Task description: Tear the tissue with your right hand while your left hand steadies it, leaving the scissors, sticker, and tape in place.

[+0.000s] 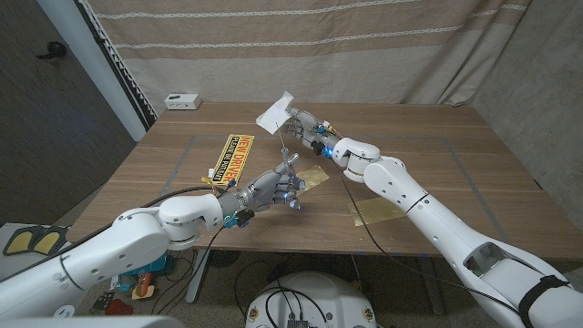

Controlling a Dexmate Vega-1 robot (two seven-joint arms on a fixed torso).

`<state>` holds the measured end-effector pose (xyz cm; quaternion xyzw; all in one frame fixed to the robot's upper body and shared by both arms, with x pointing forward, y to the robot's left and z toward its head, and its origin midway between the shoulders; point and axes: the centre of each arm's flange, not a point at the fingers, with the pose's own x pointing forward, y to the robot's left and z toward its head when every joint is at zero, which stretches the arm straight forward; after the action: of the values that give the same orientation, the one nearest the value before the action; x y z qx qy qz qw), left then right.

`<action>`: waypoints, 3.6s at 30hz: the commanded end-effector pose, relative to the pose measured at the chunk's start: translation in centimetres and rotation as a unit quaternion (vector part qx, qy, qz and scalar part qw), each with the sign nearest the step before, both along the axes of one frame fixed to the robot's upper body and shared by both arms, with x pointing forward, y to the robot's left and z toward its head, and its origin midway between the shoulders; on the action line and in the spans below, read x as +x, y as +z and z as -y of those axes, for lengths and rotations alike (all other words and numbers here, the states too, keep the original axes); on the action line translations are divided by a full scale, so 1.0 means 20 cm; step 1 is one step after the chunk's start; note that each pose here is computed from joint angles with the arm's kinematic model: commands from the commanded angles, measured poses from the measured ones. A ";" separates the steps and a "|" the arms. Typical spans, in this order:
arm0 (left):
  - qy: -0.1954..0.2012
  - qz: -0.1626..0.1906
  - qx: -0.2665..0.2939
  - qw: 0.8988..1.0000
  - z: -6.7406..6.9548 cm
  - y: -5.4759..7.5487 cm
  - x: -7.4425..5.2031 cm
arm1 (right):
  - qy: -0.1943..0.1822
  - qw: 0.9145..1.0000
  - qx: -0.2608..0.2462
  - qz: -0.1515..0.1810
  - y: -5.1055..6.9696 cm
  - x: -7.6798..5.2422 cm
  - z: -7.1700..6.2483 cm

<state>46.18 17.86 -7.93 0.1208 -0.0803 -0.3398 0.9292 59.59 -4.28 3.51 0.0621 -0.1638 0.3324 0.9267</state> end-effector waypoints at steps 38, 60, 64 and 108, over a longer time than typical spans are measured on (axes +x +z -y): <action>0.000 0.015 -0.062 0.998 0.05 -0.05 0.05 | -0.021 0.999 0.037 -0.019 -0.12 -0.09 0.05; 0.005 0.021 -0.096 0.995 0.07 -0.08 0.07 | -0.046 0.997 0.057 -0.024 -0.15 -0.11 0.08; 0.003 0.021 -0.096 0.995 0.07 -0.08 0.08 | -0.048 0.997 0.051 -0.018 -0.15 -0.12 0.07; -0.002 0.020 -0.077 0.997 0.06 -0.07 0.11 | -0.055 0.998 0.037 -0.001 -0.17 -0.15 0.06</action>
<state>48.38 16.96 -9.36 0.0499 -0.1298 -0.3223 0.9364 56.55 -5.61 0.10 0.0904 -0.1776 0.2759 0.9403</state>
